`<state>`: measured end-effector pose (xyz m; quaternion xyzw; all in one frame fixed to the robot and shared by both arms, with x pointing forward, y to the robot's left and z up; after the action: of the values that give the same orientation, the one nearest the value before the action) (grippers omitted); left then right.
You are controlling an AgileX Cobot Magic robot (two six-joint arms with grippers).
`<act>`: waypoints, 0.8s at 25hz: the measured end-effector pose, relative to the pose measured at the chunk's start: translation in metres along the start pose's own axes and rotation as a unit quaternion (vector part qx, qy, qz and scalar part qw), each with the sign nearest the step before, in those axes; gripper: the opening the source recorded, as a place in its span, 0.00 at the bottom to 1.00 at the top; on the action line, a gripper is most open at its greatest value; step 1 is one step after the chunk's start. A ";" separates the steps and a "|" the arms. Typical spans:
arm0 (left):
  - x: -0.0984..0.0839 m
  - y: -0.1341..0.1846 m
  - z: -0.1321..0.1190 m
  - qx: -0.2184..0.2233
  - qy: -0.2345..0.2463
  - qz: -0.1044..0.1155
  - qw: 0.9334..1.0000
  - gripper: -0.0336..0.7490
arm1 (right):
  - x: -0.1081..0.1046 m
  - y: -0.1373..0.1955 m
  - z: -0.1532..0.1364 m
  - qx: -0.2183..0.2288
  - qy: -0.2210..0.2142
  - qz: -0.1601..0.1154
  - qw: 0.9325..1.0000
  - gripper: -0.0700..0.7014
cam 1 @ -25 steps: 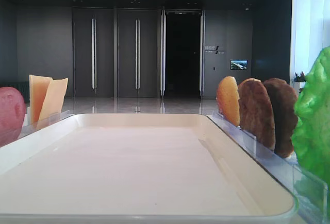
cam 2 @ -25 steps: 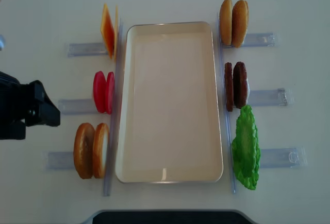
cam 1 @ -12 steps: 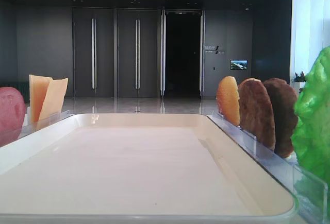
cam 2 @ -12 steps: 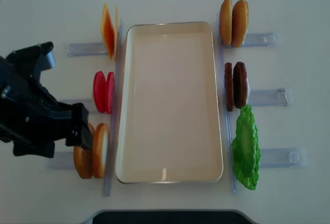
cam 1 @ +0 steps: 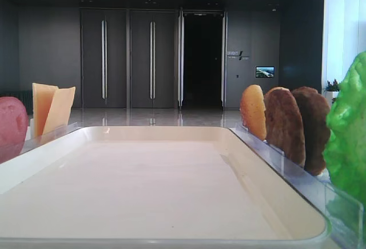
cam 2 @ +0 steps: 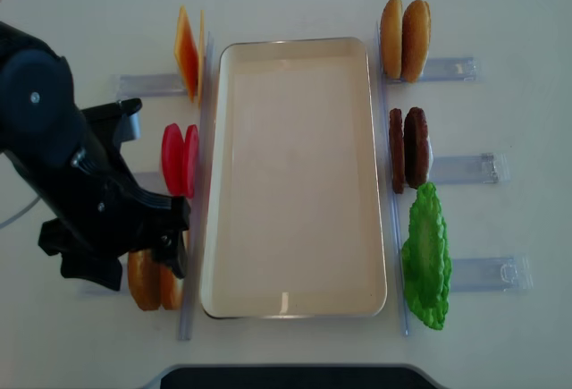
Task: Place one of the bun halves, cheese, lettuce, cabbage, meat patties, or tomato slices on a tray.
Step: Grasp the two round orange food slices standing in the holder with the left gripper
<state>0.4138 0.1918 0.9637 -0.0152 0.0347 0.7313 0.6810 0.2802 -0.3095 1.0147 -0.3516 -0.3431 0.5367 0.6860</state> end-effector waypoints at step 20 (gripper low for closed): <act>-0.020 -0.034 -0.018 -0.009 0.003 -0.009 1.000 0.93 | 0.000 0.000 0.000 0.000 0.000 0.000 1.000 0.78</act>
<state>0.4491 0.1732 0.9465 -0.0235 0.0297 0.7256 0.6871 0.2802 -0.3095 1.0147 -0.3516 -0.3431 0.5367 0.6860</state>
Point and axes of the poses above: a point on each arm's last joint axis where the gripper is mounted, z pointing back along that axis away from the gripper, x along the wrist's bending axis when the last joint is at zero, y = z × x, the point moved 6 cm from there along -z, pointing out along that axis toward the gripper, and after that the axes turned 3 degrees about -z, right-handed, at the moved point
